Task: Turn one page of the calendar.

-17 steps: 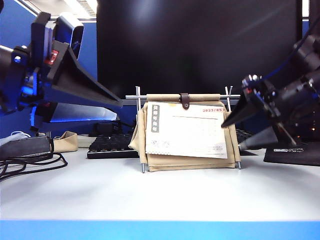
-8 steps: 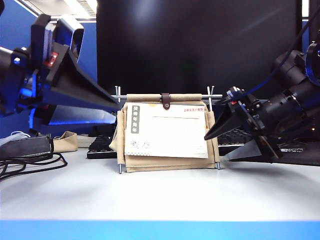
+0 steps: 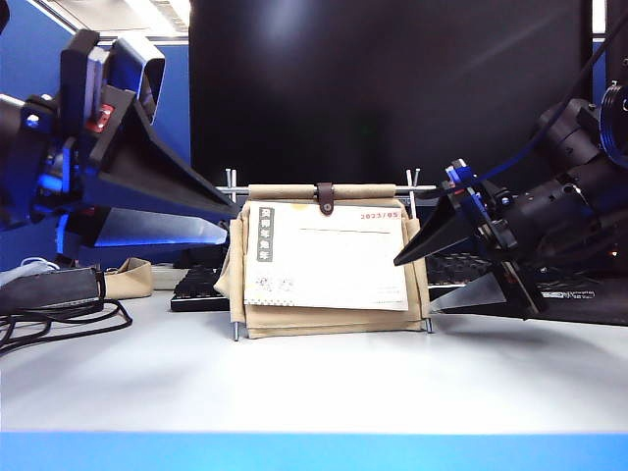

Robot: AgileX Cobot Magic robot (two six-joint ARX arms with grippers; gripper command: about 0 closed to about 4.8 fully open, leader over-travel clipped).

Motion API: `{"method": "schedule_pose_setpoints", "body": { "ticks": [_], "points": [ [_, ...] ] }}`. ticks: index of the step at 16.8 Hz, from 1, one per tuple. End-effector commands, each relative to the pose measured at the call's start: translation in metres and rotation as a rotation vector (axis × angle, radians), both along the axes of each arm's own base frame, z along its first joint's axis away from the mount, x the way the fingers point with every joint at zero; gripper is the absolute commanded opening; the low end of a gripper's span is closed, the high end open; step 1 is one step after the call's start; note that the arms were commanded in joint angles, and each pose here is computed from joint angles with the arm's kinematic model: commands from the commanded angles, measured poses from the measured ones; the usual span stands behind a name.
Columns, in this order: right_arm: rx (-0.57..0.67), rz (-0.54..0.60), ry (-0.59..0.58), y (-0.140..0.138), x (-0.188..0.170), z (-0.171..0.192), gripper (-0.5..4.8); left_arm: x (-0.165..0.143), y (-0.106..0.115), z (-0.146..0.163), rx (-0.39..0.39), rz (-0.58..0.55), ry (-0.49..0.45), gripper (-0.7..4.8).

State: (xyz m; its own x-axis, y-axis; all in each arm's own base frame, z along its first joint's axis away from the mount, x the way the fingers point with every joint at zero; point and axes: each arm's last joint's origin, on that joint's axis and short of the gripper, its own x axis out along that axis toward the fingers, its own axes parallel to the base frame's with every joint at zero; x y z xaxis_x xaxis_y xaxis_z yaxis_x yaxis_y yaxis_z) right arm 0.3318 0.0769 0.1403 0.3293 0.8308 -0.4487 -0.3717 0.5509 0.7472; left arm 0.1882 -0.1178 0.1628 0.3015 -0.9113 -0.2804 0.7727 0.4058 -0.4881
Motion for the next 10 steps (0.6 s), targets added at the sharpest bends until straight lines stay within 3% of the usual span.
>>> {"method": "schedule_pose_setpoints", "body": {
  "ticks": [1, 6, 10],
  "points": [
    [0.014, 0.009, -0.045, 0.0015, 0.0025, 0.0052, 3.46, 0.0007, -0.0003, 0.0021, -0.005, -0.003, -0.014, 1.54],
    [0.038, 0.014, -0.126, 0.0071, 0.0070, 0.0115, 3.32, 0.0007, -0.0003, 0.0021, -0.005, -0.003, -0.014, 1.54],
    [0.031, 0.003, -0.121, 0.0076, 0.0112, 0.0079, 3.32, 0.0007, -0.0004, 0.0021, -0.006, -0.004, -0.010, 1.54]
  ]
}}
